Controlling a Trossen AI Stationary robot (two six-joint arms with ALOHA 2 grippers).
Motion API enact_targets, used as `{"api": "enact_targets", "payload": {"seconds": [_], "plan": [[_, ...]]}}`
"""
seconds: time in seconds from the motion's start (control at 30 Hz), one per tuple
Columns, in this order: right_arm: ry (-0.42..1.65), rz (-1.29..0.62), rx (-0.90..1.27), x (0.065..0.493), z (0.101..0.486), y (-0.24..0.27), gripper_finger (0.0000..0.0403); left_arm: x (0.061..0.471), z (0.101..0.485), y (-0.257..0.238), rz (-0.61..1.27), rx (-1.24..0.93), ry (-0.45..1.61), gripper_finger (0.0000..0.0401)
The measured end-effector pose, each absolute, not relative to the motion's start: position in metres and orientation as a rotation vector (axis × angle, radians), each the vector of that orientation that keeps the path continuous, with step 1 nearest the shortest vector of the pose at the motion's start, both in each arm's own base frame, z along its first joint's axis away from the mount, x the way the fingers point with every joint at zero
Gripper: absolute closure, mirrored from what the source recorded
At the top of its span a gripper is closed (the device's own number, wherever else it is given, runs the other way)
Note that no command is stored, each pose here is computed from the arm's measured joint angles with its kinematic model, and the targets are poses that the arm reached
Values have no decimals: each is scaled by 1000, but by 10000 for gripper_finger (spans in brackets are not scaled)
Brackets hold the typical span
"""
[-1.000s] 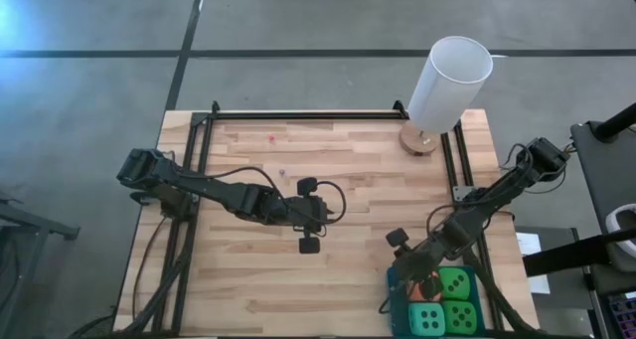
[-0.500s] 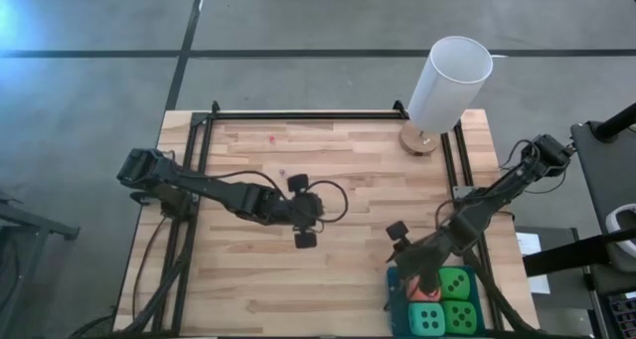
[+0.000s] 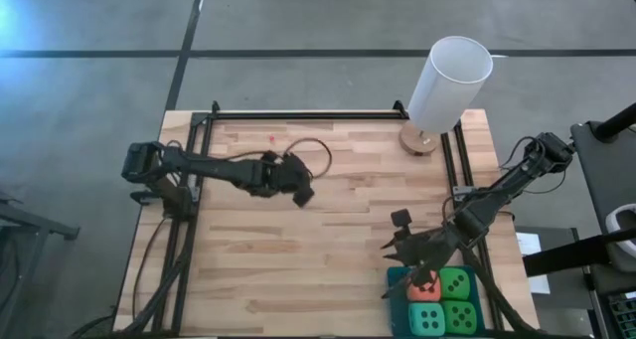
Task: Pick & Place Dice
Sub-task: Put the small purple die into the blue bin
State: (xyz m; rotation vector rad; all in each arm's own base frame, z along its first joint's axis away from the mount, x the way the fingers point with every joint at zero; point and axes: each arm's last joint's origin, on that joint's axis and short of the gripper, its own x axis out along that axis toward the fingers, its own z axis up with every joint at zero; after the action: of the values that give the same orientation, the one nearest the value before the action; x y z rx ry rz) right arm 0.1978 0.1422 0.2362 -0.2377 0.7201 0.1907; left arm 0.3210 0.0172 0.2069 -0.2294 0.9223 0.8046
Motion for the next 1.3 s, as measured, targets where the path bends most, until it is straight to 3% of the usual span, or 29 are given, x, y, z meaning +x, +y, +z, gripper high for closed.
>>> {"api": "enact_targets", "payload": {"seconds": [0.23, 0.43, 0.73, 1.3], "plan": [[719, 191, -239, 198, 236, 142, 320, 293, 173, 61, 1070, -438, 932, 323], [719, 193, -243, 198, 236, 142, 328, 273, 152, 75, 1189, -507, 945, 323], [720, 193, -242, 198, 236, 142, 324, 273, 136, 81, 1154, -520, 808, 323], [720, 194, -241, 198, 236, 142, 322, 267, 127, 83, 1148, -589, 834, 323]]}}
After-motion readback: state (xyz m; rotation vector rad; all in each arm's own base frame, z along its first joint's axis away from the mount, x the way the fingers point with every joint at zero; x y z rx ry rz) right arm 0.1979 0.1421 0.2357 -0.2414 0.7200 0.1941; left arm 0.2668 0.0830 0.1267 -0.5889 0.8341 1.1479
